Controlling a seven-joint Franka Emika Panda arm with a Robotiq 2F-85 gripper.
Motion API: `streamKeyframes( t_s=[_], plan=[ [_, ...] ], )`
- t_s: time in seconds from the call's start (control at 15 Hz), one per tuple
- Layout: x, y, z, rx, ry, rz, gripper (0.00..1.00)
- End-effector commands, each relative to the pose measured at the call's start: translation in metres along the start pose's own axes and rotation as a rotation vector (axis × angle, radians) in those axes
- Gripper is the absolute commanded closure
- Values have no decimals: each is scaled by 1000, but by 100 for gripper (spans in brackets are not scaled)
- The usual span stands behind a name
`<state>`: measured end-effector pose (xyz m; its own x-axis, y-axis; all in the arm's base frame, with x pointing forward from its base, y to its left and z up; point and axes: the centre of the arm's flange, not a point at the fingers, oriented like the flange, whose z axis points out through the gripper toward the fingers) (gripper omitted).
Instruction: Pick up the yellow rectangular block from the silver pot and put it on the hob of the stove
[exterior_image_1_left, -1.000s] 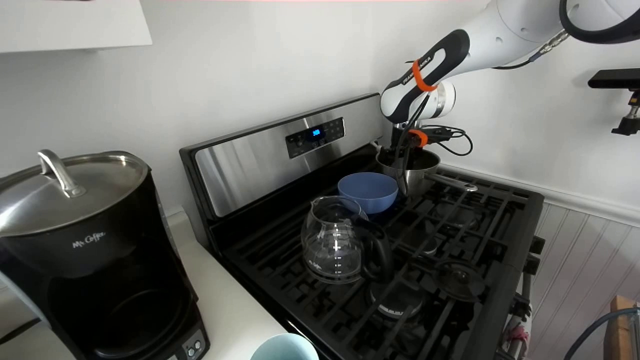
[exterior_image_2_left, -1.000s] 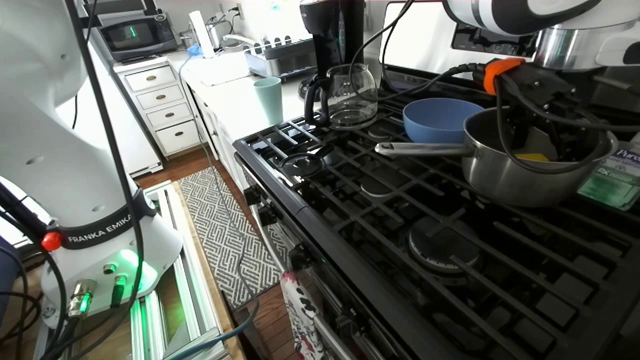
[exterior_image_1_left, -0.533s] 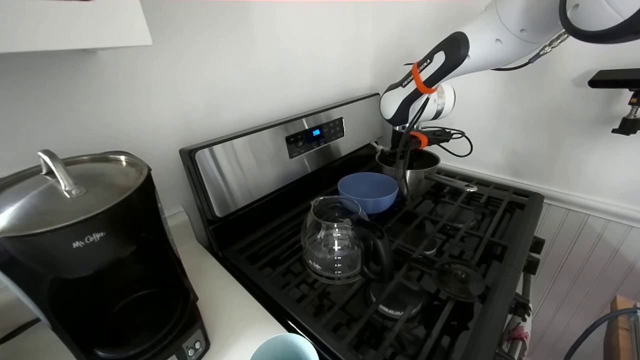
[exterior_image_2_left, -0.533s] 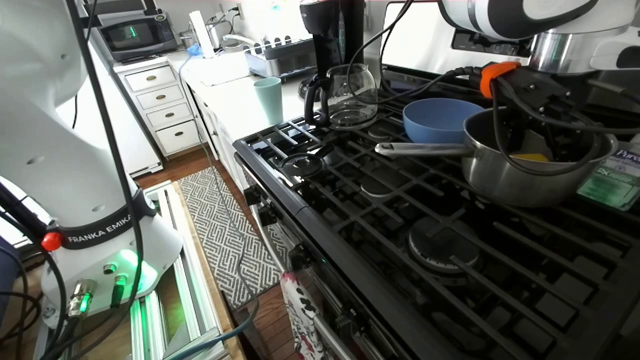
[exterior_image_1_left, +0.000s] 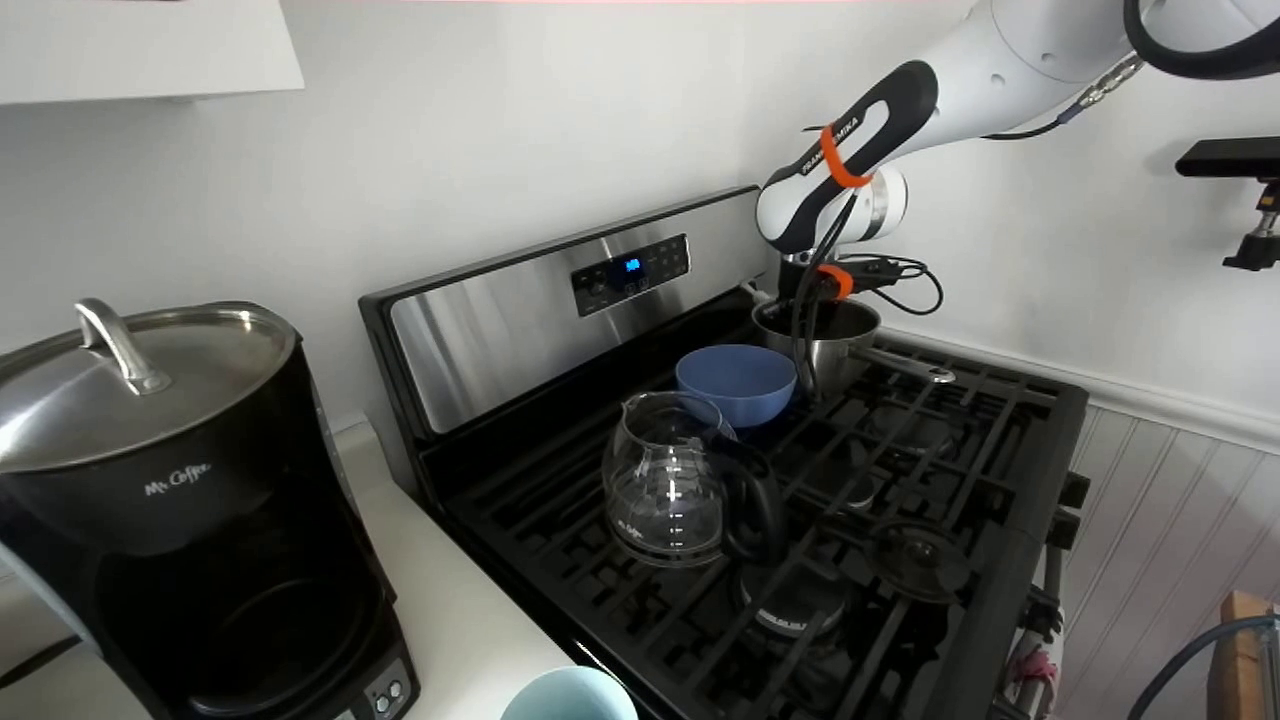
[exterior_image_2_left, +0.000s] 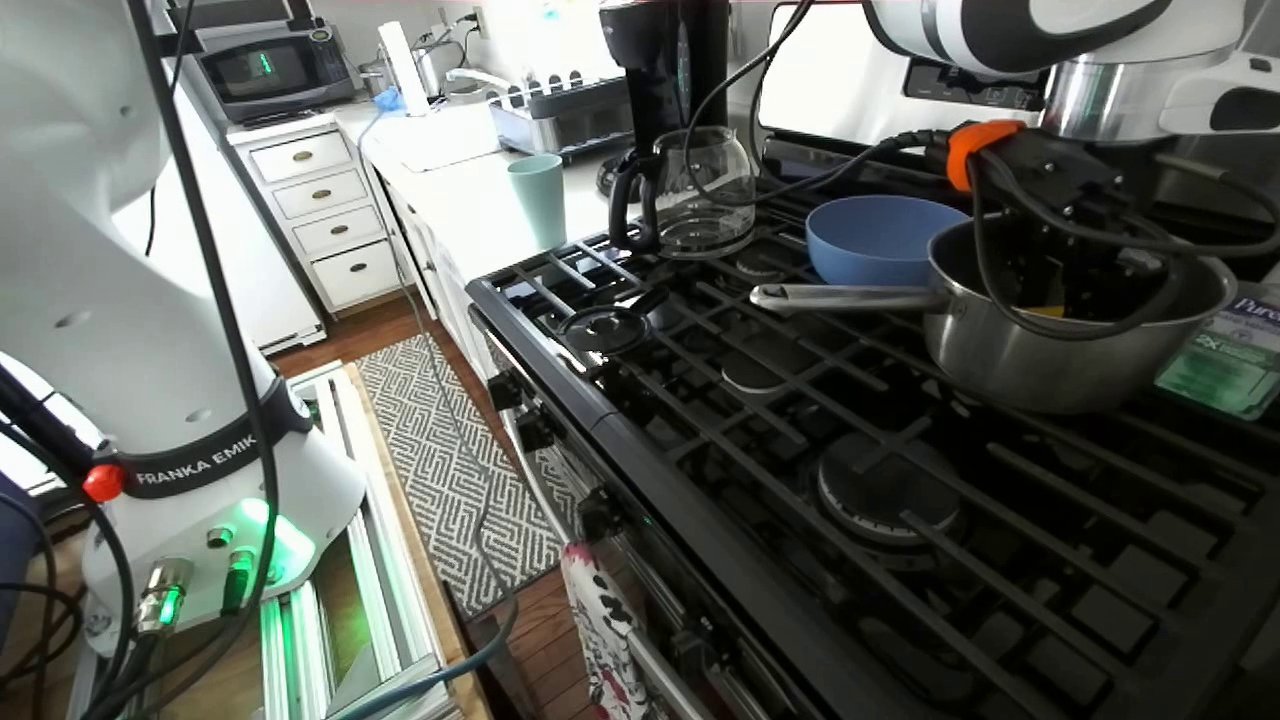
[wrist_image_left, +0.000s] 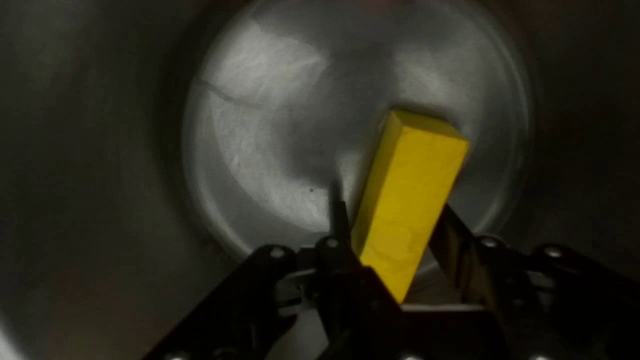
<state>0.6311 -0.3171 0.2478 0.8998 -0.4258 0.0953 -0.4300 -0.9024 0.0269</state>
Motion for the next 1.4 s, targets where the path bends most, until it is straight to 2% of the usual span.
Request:
streamKeyframes(
  t_s=[0.0, 0.13, 0.2, 0.27, 0.33, 0.87, 1.27, 1.33],
  plan=[
    [-12, -3, -9, -13, -3, -7, 56],
    [-12, -3, -10, -14, -2, -7, 66],
    [-12, -3, -10, -14, -2, -7, 78],
    [-12, -3, -10, -14, -2, -8, 76],
    [-12, -3, -10, -15, 0, -7, 92],
    [-44, 3, -33, -23, 20, -43, 92],
    [-77, 15, -61, 39, 20, -256, 92],
    [-79, 15, -62, 30, 20, -238, 92]
  ],
)
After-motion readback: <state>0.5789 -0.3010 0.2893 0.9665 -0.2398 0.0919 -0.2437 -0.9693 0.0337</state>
